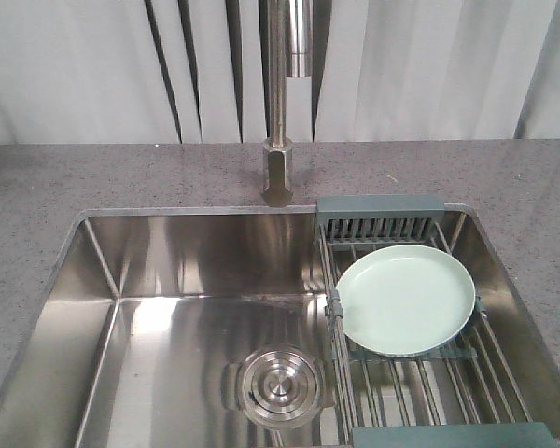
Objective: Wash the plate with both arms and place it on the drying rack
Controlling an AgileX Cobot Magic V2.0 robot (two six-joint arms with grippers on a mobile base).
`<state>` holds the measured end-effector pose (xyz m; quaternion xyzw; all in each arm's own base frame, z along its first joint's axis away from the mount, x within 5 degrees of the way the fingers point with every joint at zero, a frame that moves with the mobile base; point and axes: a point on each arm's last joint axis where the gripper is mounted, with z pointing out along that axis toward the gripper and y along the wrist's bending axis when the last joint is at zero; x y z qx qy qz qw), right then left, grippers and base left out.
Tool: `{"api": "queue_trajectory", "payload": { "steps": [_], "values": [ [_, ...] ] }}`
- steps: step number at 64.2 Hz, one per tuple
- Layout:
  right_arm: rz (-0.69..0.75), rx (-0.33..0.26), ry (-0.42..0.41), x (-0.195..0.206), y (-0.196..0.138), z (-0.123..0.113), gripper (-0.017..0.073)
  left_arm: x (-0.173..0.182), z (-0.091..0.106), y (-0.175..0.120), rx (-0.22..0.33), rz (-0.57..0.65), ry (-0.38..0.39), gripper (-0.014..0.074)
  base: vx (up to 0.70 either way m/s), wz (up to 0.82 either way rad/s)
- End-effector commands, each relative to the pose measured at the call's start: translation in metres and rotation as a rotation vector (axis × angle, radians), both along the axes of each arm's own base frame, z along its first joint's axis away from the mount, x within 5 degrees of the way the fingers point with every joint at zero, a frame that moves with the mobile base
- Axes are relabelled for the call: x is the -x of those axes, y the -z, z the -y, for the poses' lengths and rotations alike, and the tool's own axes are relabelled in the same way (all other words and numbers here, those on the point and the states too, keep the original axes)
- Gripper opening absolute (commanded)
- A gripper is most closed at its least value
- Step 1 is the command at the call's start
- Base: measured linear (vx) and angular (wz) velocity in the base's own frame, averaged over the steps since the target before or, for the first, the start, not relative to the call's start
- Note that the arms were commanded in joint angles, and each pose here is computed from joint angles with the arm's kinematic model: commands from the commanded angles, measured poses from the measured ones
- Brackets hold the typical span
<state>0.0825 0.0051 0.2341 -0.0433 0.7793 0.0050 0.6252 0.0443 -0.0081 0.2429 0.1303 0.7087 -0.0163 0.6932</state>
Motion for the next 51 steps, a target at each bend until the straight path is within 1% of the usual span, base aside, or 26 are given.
{"api": "queue_trajectory", "payload": {
  "steps": [1, 10, 19, 23, 25, 31, 35, 41, 51],
  "values": [
    [0.094, 0.010, -0.008, -0.002, -0.015, -0.001, -0.0009, 0.000, 0.001, -0.013, 0.035, 0.080, 0.007, -0.0005, 0.00, 0.00],
    [0.094, 0.010, -0.008, -0.002, -0.015, -0.001, -0.0009, -0.002, 0.001, -0.005, 0.029, 0.056, 0.007, -0.0005, 0.00, 0.00],
    [0.094, 0.010, -0.008, -0.002, -0.015, -0.001, -0.0009, -0.008, 0.003, 0.024, 0.012, -0.031, 0.007, -0.0005, 0.00, 0.00],
    [0.094, 0.010, -0.008, -0.002, -0.015, -0.001, -0.0009, -0.010, 0.002, 0.032, 0.010, -0.033, -0.005, -0.0005, 0.00, 0.00],
    [0.094, 0.010, -0.008, -0.002, -0.015, -0.001, -0.0009, -0.010, 0.002, 0.036, 0.025, -0.033, -0.017, -0.0005, 0.00, 0.00],
    [0.094, 0.010, -0.008, -0.002, -0.015, -0.001, -0.0009, -0.013, 0.000, 0.047, 0.101, -0.039, -0.066, -0.0005, 0.00, 0.00],
    [0.096, 0.010, -0.009, -0.002, -0.016, -0.001, -0.0010, -0.014, -0.002, 0.053, 0.127, -0.014, -0.106, -0.0005, 0.00, 0.00],
    [0.096, 0.010, -0.009, -0.002, -0.016, -0.001, -0.0010, -0.013, -0.005, 0.052, 0.119, 0.004, -0.158, -0.0005, 0.00, 0.00],
    [0.093, 0.010, -0.008, -0.002, -0.015, -0.001, -0.0010, -0.012, -0.008, 0.051, 0.124, 0.029, -0.207, -0.0005, 0.00, 0.00]
  ]
}}
